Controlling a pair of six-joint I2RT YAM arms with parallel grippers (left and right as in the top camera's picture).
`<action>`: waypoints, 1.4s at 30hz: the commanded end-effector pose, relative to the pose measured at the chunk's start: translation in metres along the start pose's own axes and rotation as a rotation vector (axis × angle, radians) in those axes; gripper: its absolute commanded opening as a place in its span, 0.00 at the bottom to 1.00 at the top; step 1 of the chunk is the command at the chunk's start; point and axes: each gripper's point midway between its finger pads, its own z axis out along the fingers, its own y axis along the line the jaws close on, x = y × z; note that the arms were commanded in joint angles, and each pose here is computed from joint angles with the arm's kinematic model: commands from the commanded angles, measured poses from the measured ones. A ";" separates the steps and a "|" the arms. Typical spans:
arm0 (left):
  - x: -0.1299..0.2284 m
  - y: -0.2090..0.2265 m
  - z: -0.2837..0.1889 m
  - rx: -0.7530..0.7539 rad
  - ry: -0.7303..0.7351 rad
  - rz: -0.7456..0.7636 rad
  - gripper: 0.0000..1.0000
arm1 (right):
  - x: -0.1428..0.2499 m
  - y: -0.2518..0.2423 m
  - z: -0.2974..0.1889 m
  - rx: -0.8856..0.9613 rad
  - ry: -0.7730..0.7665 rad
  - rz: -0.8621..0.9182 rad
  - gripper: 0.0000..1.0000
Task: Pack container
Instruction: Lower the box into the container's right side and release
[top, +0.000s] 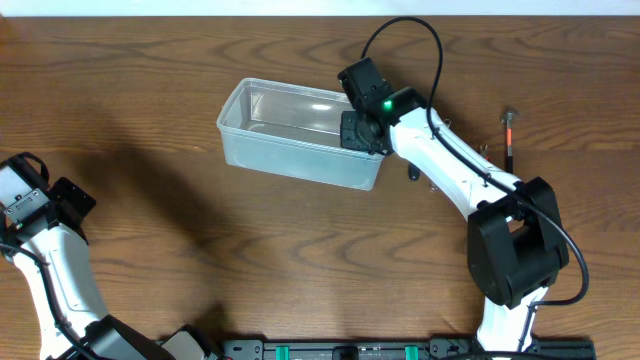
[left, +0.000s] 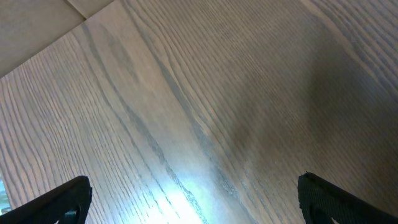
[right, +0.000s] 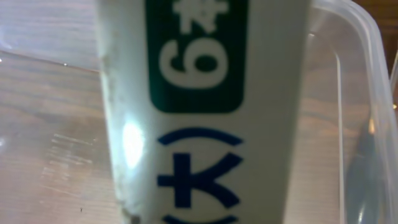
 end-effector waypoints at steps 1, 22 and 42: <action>-0.013 0.003 -0.003 -0.015 -0.027 0.002 0.98 | -0.007 -0.005 -0.023 0.047 -0.076 -0.038 0.01; -0.013 0.003 -0.003 -0.015 -0.027 0.002 0.98 | 0.027 0.008 -0.054 0.070 -0.024 -0.030 0.01; -0.013 0.003 -0.003 -0.015 -0.027 0.002 0.98 | 0.045 0.001 -0.036 0.110 -0.011 0.090 0.01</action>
